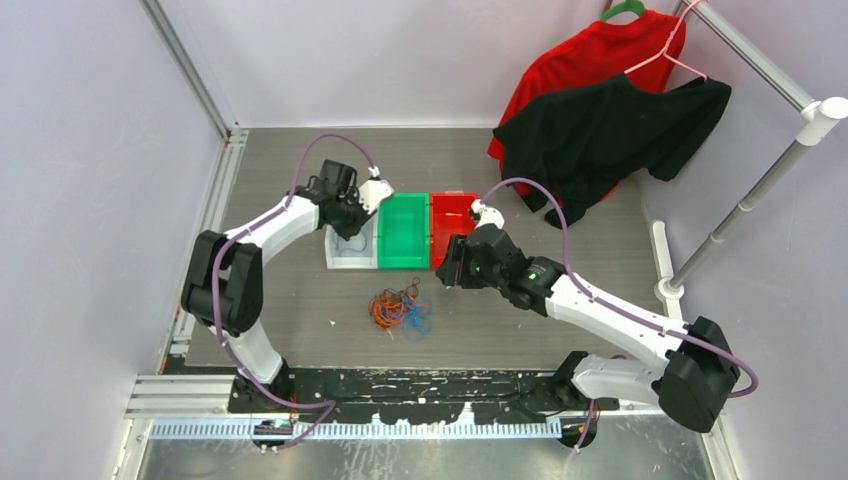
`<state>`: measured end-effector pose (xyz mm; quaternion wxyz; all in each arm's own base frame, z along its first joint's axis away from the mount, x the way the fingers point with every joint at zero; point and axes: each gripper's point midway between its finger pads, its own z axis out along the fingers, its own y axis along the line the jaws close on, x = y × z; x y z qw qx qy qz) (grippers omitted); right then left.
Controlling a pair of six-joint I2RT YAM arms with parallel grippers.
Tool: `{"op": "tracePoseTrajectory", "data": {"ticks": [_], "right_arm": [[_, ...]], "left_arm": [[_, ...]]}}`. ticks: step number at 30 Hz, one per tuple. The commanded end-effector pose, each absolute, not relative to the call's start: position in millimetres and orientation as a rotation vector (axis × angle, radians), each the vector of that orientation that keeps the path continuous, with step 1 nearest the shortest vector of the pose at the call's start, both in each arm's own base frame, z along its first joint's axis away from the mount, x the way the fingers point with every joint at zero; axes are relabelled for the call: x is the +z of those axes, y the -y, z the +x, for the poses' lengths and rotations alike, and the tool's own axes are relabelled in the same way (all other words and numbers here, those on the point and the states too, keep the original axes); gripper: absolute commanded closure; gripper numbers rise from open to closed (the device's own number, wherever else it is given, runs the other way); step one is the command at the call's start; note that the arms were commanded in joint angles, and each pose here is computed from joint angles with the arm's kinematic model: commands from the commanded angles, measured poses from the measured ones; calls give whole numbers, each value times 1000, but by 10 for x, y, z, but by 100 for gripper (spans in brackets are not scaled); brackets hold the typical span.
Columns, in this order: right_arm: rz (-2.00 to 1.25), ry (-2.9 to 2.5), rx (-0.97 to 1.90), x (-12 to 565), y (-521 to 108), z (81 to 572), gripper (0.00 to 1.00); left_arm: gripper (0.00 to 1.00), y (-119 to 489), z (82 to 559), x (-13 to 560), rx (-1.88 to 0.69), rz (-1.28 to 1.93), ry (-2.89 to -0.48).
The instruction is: Untangle the cables
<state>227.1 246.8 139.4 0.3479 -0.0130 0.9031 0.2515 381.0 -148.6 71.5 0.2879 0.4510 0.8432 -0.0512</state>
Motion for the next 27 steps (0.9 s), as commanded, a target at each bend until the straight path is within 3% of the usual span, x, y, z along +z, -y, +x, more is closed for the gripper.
{"op": "tracePoseTrajectory", "data": {"ticks": [1, 11, 17, 27], "right_arm": [[-19, -2266, 692, 1664, -2515, 2350, 41], [-43, -2281, 675, 1641, -2499, 2339, 38], [-121, -2336, 694, 1480, -2592, 2231, 35], [-446, -2453, 741, 1028, -2989, 1681, 36]], "left_arm": [[78, 1617, 3901, 954, -185, 1178, -2185], [8, 1636, 3682, 1440, -282, 1200, -2184], [0, 1559, 3562, 1948, -307, 1171, -2132], [0, 1544, 2847, 2411, -521, 1197, -2121]]}}
